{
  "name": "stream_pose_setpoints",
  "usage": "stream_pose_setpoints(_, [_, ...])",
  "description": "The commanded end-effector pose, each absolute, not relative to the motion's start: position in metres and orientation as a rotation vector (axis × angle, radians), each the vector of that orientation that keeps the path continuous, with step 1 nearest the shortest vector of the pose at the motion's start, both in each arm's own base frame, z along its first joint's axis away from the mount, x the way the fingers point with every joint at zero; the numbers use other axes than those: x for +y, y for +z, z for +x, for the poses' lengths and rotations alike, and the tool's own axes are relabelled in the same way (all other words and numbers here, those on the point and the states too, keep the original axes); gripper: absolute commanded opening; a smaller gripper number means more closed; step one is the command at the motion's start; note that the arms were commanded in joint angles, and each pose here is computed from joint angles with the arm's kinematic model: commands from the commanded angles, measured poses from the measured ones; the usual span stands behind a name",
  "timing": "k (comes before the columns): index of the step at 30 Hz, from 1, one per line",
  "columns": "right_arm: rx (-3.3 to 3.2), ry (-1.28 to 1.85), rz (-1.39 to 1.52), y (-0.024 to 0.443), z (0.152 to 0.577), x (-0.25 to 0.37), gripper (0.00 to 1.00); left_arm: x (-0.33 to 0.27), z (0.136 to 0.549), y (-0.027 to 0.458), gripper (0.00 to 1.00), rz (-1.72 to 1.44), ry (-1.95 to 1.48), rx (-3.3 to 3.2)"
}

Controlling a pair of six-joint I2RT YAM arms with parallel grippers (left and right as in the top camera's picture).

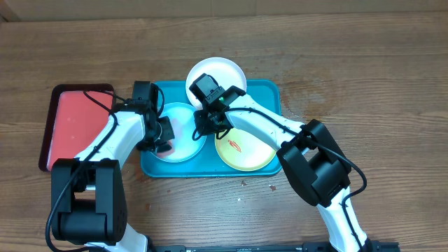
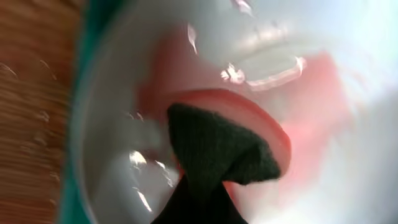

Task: Clean dirty plates on tray and stack at the side
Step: 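Scrub the light blue plate with the sponge in the left gripper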

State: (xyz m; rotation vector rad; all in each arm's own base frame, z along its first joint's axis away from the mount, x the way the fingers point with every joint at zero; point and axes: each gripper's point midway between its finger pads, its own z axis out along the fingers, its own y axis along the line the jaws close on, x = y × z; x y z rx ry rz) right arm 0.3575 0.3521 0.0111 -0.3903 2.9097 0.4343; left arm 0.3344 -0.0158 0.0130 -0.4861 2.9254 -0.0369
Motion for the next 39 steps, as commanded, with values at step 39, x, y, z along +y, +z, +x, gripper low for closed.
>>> stream_pose_setpoints(39, [2.902,0.42,-0.383,0.008,0.36,0.351,0.13,-0.116,0.345,0.005,0.04,-0.14,-0.798,2.921])
